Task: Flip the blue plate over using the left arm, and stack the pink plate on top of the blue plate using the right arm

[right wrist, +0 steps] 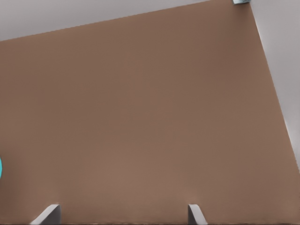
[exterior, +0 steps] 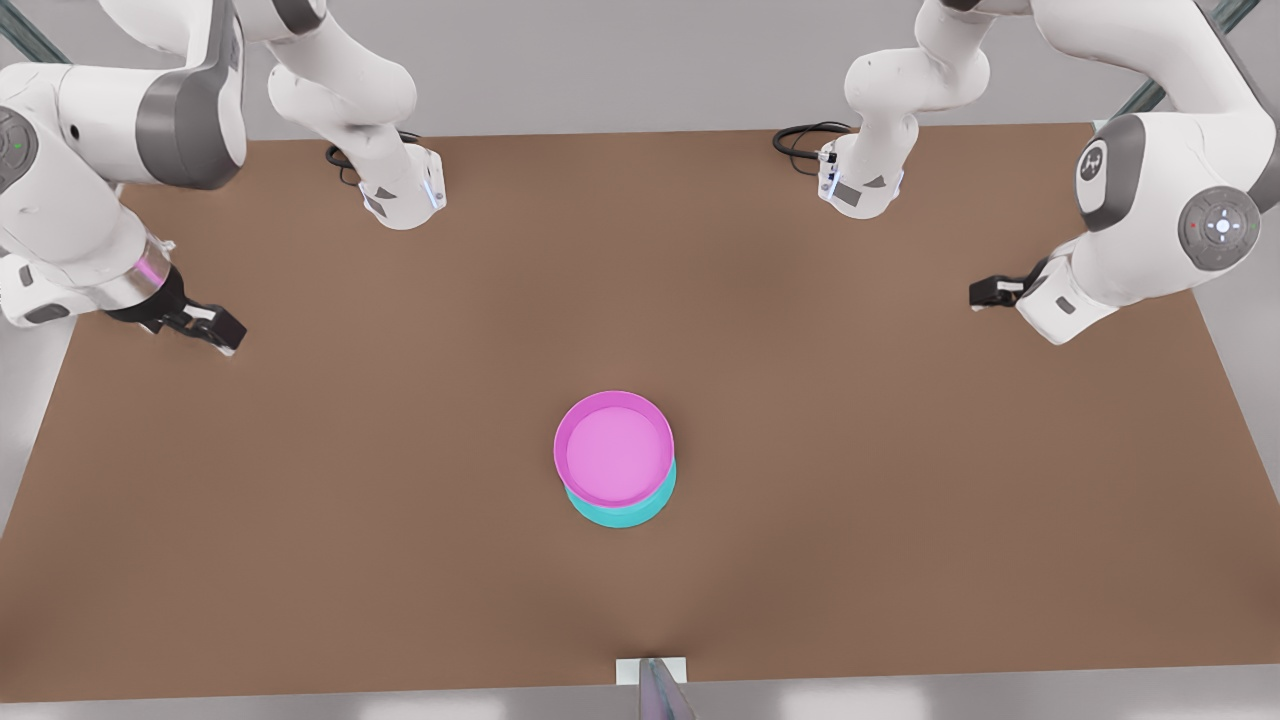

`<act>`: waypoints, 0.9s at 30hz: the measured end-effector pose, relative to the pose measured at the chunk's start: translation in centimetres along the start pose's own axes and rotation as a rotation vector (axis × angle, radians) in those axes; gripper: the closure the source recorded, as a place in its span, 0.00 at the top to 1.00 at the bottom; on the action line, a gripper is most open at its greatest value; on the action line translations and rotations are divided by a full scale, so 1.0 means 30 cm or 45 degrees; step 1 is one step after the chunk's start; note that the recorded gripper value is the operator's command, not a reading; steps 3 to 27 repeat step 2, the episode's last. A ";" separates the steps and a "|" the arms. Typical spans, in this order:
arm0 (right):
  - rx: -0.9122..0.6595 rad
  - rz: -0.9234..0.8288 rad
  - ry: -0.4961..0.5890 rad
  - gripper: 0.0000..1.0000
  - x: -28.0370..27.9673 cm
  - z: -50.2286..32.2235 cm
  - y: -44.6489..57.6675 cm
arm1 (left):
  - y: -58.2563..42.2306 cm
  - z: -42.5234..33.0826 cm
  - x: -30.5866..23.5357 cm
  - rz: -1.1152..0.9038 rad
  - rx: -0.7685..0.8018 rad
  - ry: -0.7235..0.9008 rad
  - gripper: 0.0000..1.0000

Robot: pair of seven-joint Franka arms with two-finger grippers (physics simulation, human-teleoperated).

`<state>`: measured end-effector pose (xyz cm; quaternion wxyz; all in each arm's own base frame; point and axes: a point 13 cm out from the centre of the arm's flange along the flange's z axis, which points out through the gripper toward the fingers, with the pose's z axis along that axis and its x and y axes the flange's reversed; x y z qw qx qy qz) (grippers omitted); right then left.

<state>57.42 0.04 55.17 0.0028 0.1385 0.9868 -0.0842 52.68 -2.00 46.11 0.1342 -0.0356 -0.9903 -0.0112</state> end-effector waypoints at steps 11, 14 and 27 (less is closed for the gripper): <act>-0.006 -0.026 0.039 1.00 0.043 0.007 -0.038 | 0.011 -0.006 -0.011 -0.006 0.000 -0.022 1.00; -0.006 -0.026 0.039 1.00 0.043 0.007 -0.038 | 0.011 -0.006 -0.011 -0.006 0.000 -0.022 1.00; -0.006 -0.026 0.039 1.00 0.043 0.007 -0.038 | 0.011 -0.006 -0.011 -0.006 0.000 -0.022 1.00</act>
